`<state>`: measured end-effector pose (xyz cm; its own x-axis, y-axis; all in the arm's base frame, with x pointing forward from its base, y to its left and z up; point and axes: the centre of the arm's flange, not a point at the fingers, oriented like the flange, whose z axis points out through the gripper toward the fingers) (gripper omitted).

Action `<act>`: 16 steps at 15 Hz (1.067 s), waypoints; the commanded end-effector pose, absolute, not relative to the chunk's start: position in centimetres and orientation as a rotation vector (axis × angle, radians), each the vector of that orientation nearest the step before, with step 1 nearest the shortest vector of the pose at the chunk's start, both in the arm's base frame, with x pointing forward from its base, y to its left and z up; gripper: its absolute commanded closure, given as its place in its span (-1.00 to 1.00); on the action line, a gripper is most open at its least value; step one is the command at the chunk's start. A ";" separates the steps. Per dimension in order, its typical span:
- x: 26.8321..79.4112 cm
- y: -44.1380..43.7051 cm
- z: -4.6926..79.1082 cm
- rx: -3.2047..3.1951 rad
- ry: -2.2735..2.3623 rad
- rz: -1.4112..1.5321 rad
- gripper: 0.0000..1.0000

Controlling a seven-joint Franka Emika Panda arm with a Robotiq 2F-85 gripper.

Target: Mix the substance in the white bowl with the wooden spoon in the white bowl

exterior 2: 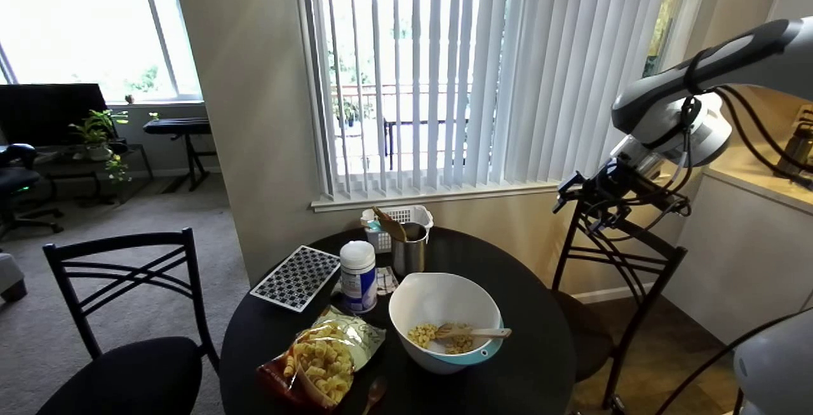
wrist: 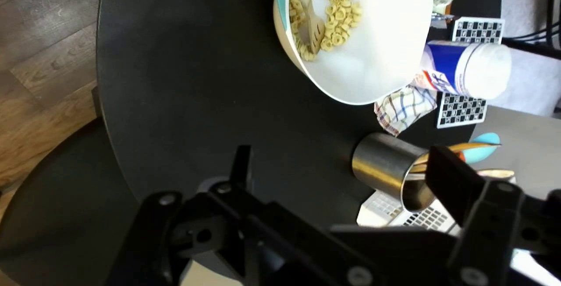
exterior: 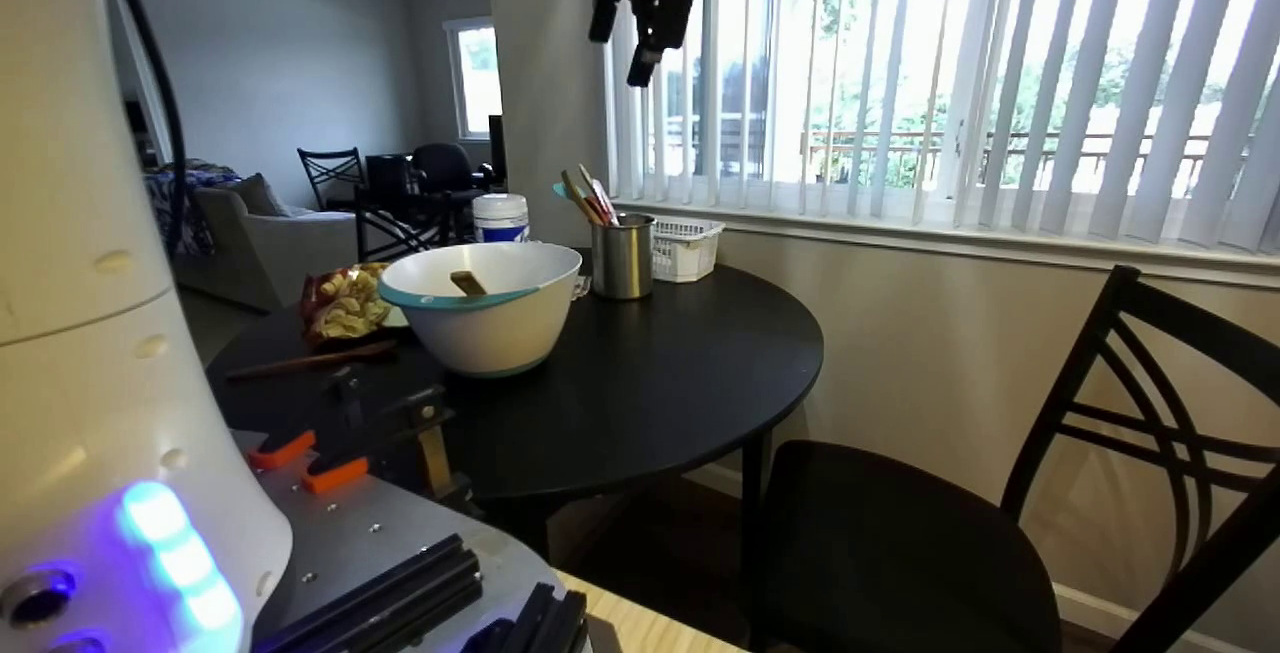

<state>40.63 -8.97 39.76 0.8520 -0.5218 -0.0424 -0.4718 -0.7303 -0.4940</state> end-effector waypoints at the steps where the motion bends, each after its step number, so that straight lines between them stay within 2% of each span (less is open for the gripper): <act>1: 40.9 -8.5 39.2 -2.534 0.715 -0.121 -1.00; 8: 40.6 -7.8 39.0 -2.495 0.706 -0.185 -1.00; 16: 39.0 -1.1 26.3 -2.253 0.880 -0.072 -1.00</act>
